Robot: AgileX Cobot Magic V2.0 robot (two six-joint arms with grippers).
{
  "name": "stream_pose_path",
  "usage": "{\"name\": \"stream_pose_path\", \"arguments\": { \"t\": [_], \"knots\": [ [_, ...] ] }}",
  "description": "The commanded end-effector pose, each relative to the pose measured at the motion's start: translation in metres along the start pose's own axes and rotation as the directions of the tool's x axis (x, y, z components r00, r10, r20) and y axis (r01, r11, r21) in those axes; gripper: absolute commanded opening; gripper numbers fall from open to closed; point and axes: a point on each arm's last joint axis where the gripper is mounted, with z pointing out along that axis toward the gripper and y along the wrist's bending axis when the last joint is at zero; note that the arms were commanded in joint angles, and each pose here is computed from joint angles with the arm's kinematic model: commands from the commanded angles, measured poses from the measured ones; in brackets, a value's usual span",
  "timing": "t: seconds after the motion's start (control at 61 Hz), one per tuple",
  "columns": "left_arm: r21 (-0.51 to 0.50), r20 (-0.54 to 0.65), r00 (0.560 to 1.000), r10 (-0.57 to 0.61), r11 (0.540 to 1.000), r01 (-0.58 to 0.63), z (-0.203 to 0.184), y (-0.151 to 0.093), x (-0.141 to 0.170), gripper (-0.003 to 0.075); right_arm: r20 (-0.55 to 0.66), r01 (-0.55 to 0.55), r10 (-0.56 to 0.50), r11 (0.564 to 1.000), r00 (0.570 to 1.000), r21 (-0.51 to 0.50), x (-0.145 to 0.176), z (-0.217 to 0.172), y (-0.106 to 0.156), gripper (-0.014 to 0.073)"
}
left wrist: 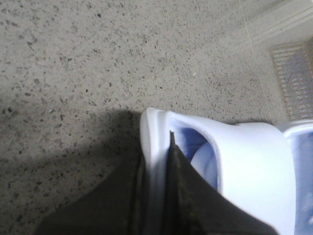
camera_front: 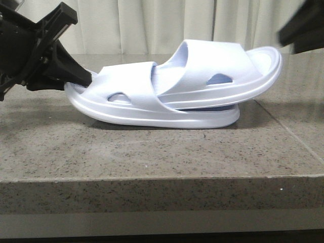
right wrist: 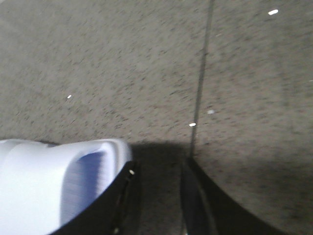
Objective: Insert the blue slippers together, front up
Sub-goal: 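Open the right gripper, then open the left gripper and withdraw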
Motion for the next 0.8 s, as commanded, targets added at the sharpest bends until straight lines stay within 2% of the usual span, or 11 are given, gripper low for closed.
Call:
{"name": "stream_pose_path", "arguments": {
  "t": [0.0, 0.131, 0.328, 0.656, 0.721, 0.787],
  "knots": [
    [0.047, 0.056, 0.998, -0.014, 0.999, 0.012, -0.007, -0.014, -0.010, -0.0020, 0.072, -0.009, 0.009, 1.000, 0.997, 0.002, -0.014, -0.028, -0.005, 0.0252],
    [0.050, 0.071, 0.997, -0.039, 0.998, 0.036, -0.007, -0.014, -0.012, -0.0020, 0.091, -0.054, 0.052, 0.998, 0.995, 0.029, -0.018, -0.042, -0.021, 0.0252],
    [0.039, 0.102, 0.991, -0.084, 0.996, 0.081, -0.006, -0.012, -0.015, -0.0020, 0.083, -0.055, 0.052, 0.998, 0.995, 0.035, -0.017, -0.043, -0.023, 0.0252],
    [0.062, 0.032, 0.995, -0.093, 0.994, 0.091, 0.008, -0.010, -0.005, -0.0017, 0.073, -0.046, 0.044, 0.998, 0.996, 0.039, -0.016, -0.043, -0.023, 0.0252],
    [0.064, 0.034, 0.997, -0.067, 0.996, 0.064, 0.007, -0.011, -0.006, 0.0017, 0.070, -0.046, 0.044, 0.998, 0.997, 0.037, -0.016, -0.043, -0.023, 0.0252],
    [0.063, 0.032, 0.998, -0.048, 0.997, 0.046, 0.007, -0.011, -0.005, 0.0101, 0.066, -0.046, 0.043, 0.998, 0.997, 0.034, -0.016, -0.043, -0.023, 0.0252]
  ]
}}
